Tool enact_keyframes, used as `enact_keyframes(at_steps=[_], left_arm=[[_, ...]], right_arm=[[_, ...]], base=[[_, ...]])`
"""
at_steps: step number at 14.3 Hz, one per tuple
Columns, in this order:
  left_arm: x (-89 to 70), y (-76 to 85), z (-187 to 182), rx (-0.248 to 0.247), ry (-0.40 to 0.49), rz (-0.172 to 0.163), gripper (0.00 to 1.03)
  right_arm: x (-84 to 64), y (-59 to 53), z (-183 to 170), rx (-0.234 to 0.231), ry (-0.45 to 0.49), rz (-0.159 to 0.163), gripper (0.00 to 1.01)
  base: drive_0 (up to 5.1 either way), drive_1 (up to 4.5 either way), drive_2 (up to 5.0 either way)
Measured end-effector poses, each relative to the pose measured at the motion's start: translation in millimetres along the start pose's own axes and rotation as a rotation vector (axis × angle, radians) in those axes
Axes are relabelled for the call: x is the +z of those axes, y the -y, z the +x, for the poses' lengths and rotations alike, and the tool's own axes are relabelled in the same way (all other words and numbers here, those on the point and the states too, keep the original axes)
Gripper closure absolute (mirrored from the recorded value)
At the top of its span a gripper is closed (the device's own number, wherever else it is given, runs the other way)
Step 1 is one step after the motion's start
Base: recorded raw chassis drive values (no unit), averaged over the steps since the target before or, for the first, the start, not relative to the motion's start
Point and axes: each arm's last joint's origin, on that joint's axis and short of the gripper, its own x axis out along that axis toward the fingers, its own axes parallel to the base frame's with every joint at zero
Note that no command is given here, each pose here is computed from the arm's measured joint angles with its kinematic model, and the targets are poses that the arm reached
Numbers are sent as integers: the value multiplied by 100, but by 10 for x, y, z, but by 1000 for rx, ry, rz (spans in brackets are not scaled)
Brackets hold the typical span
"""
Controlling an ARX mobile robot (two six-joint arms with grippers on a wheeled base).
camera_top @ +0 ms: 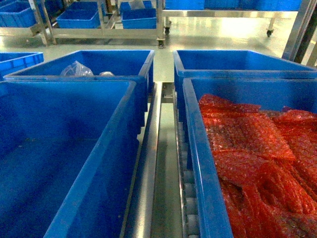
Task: Pick blue part to blue bin on bottom shelf
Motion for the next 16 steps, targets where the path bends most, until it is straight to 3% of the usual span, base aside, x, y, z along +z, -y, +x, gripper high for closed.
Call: enact_keyframes(at_steps=[7,16], left_arm=[[0,0,0,0,0,-1,60],[0,0,0,0,0,0,60]], right_arm=[[0,0,0,0,0,0,3],[0,0,0,0,0,0,3]], base=[[-3,400,-406],[0,0,0]])
